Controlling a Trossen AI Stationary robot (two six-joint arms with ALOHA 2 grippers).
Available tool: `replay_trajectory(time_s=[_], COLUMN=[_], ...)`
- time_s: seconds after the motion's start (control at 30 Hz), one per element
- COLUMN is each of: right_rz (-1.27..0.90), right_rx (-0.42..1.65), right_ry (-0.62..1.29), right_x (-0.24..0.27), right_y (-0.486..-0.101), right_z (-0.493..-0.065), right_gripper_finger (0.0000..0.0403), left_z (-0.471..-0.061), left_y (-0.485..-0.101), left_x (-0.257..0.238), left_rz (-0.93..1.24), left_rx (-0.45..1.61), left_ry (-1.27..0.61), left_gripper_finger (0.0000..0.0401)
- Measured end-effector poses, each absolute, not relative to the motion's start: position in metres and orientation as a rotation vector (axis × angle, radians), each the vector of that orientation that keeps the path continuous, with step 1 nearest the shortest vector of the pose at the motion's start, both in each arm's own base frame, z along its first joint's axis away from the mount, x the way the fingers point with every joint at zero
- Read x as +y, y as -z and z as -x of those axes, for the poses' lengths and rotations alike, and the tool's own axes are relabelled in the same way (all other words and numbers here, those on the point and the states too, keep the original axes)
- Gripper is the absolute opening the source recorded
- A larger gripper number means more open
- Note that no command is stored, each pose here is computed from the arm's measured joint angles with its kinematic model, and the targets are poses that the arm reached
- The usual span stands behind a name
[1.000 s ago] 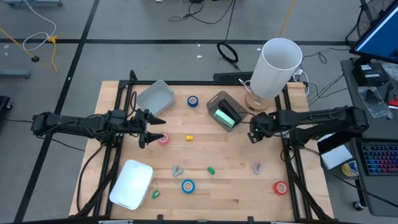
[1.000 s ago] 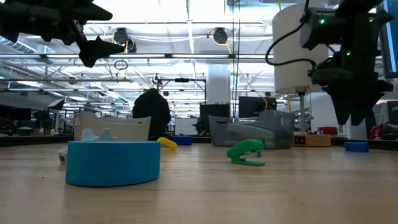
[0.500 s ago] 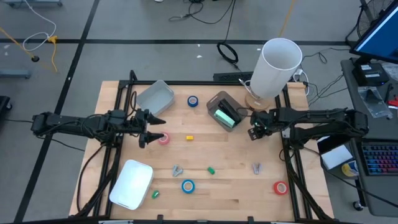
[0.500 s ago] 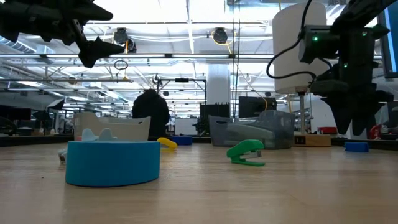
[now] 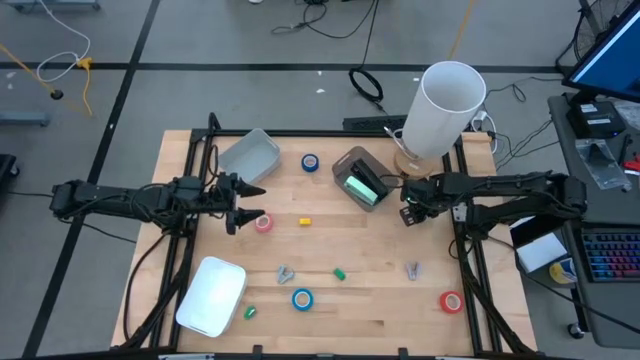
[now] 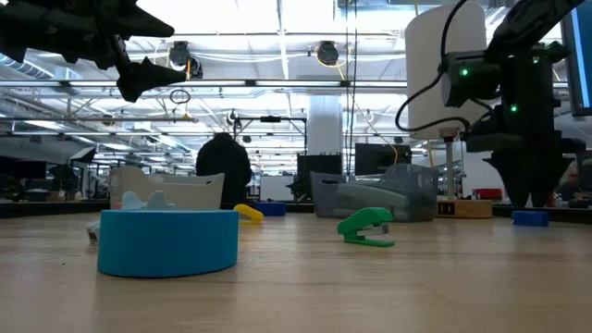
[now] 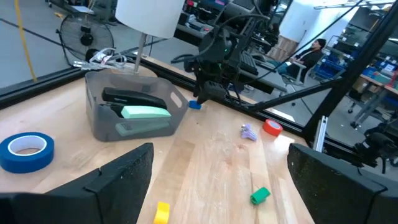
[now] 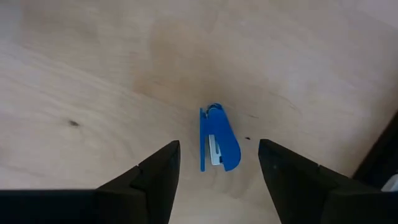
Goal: Pick and place Stapler, Stapler remover, tape
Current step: Put the blue stapler into the black bin
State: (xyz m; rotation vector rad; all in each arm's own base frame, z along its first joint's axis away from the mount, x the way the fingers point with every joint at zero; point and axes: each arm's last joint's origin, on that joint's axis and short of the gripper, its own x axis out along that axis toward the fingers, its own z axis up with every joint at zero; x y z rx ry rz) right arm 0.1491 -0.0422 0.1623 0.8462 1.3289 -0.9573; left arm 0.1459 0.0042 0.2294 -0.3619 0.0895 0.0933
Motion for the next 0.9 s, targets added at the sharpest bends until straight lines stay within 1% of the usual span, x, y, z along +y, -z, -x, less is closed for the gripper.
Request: replay_trajectory(time_s=[0.3, 0.57, 0.7, 0.9], right_rz=[-0.821, -0.809, -0.810, -0.820], right_rx=[1.429, 1.450, 1.447, 1.437], right_ry=[0.981, 0.970, 0.968, 0.957], right_x=[-0.045, -0.047, -0.047, -0.047], right_y=[-0.143, -0.134, -0.134, -0.134], right_z=[-0.159, -0.166, -0.166, -0.168], right_gripper_finger=[0.0210, 0.0207, 0.0185, 0.0131], left_z=[-0.146, -0.146, -0.146, -0.146], left_y=[-0.229, -0.229, -0.229, -0.229], left_x=[0.004, 0.004, 0.004, 0.004], left_rz=[0.359, 0.359, 0.360, 0.360], left_rx=[0.090, 0.089, 0.089, 0.089], left_ry=[-0.096, -0.095, -0.095, -0.095], left_gripper_finger=[0.0365, 0.0365, 0.0365, 0.0365])
